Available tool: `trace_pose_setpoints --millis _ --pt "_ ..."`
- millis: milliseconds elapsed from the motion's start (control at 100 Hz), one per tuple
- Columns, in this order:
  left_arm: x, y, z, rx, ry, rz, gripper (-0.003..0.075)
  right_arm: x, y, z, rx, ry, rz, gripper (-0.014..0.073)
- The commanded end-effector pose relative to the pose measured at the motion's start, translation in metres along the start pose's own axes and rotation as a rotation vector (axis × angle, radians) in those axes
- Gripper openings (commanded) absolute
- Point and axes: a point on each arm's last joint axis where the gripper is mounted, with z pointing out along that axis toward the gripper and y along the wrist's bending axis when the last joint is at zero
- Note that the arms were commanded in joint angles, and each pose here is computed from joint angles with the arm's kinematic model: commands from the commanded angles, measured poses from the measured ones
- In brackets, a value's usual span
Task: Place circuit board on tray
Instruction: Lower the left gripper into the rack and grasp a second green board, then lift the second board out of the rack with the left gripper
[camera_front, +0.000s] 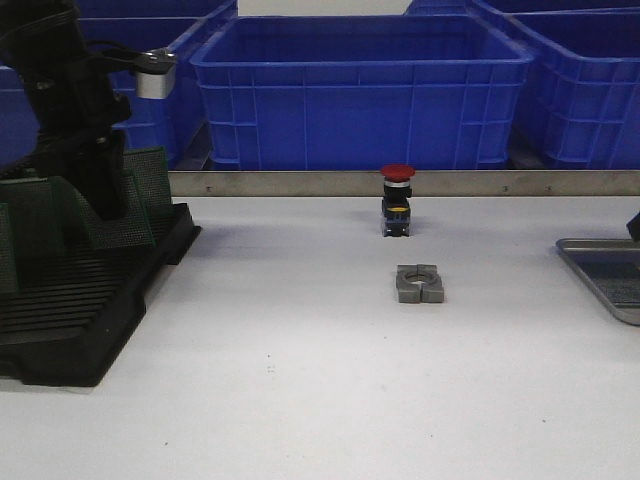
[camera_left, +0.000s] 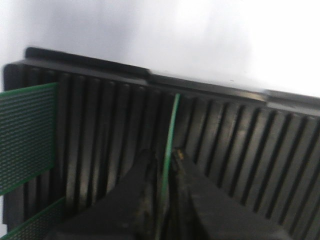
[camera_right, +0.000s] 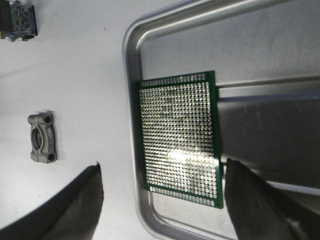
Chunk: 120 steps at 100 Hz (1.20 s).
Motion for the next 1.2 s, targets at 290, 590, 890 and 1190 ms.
trace_pose_setpoints --millis 290,590,890,1190 --pt "-0.017 0.007 -0.061 -0.156 -0.090 0.007 -0.0018 -0.008 0.017 -0.018 -0.042 -0.054 -0.033 0.0531" --pt "-0.032 0.002 -0.098 -0.154 -0.210 -0.018 -0.0018 -0.008 0.017 -0.018 -0.044 -0.052 -0.033 0.0531" --pt "-0.073 -0.036 -0.150 -0.147 -0.450 -0.031 -0.0018 -0.008 0.017 -0.018 -0.045 -0.051 -0.033 0.0531" --pt "-0.134 -0.090 -0.169 -0.016 -0.632 0.043 -0.0018 -0.007 0.018 -0.018 -0.055 -0.041 -0.033 0.0531"
